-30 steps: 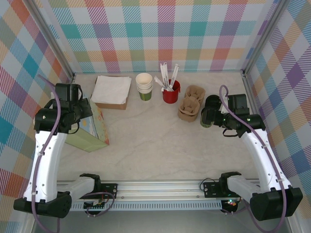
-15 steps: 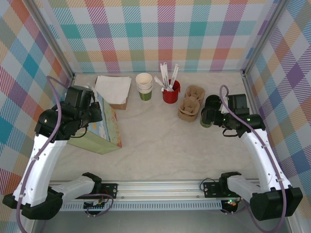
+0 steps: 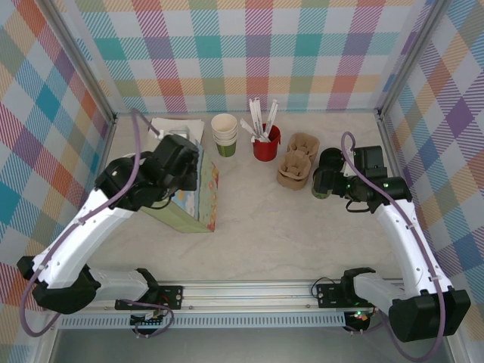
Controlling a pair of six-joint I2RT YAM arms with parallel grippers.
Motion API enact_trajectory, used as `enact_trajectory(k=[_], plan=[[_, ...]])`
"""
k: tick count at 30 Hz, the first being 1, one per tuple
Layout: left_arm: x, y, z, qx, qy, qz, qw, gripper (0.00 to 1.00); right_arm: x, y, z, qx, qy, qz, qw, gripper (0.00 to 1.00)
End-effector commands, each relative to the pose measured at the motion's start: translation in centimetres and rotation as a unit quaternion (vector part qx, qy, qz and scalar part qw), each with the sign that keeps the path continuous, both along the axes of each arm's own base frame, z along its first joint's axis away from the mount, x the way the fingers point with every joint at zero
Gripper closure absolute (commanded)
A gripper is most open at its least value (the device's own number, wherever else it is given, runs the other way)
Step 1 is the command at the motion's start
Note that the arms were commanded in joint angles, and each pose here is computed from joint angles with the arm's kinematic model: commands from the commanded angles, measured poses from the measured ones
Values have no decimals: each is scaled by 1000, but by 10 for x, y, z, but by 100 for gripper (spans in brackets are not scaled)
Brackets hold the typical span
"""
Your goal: Pack the takeout coffee
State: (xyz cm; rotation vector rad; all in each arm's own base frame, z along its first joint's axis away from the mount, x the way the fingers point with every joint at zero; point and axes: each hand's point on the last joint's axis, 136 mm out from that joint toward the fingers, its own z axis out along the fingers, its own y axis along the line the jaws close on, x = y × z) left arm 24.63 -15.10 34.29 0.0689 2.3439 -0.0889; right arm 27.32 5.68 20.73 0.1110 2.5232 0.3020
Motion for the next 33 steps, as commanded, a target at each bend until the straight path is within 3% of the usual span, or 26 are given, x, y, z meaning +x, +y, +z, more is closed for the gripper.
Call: enact_trajectory(k=[1, 16, 30, 33], plan=[[6, -22, 9, -6, -20, -6, 1000, 100, -1, -3, -5, 2, 8, -10, 1000, 0], [17, -103, -27, -18, 16, -70, 997, 100, -3, -2, -9, 5, 13, -12, 1000, 0], [24, -139, -53, -5, 43, -92, 995, 100, -3, 1, -15, 12, 25, -7, 1000, 0], [24, -145, -55, -11, 48, -98, 994, 91, -3, 2, -15, 14, 27, -5, 1000, 0]])
